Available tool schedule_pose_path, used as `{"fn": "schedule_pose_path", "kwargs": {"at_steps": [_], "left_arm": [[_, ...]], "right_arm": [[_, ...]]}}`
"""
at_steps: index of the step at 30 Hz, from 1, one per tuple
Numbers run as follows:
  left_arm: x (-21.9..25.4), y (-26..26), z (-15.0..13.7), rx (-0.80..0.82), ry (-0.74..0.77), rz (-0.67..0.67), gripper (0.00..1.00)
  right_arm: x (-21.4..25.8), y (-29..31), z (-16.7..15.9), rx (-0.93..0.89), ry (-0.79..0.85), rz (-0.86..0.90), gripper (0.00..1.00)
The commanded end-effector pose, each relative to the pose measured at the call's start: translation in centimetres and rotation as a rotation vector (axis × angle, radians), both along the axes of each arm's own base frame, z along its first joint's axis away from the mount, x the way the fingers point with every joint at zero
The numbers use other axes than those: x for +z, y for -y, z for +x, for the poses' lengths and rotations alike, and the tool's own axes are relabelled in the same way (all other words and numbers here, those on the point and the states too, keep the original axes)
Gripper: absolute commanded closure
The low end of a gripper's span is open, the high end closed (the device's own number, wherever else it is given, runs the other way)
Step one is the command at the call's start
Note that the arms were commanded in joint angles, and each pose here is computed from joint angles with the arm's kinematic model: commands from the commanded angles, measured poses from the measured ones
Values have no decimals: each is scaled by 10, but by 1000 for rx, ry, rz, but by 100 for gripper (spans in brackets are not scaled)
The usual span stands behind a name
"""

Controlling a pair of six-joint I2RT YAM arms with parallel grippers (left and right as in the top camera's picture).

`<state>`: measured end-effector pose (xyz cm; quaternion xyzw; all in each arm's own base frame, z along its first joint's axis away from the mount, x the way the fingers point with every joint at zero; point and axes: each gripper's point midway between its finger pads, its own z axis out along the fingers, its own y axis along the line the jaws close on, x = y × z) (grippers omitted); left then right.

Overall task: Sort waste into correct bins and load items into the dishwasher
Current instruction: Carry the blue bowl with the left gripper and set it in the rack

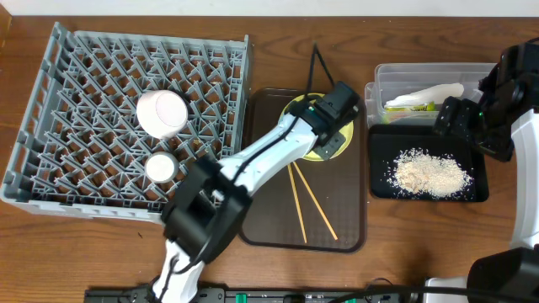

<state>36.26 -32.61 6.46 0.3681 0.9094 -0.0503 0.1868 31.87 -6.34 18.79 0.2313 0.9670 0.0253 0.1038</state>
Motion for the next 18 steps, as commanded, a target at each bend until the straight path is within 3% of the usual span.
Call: {"fn": "schedule_pose_path", "kwargs": {"at_steps": [1, 8, 18], "left_arm": [[80, -10, 15, 43, 128, -115, 92], [161, -56, 32, 120, 211, -283, 92], [193, -122, 52, 139, 4, -682, 92]], "right_arm": [[5, 3, 1, -16, 11, -13, 1], [5, 3, 2, -16, 12, -13, 1], [5, 3, 2, -16, 14, -14, 1]]}}
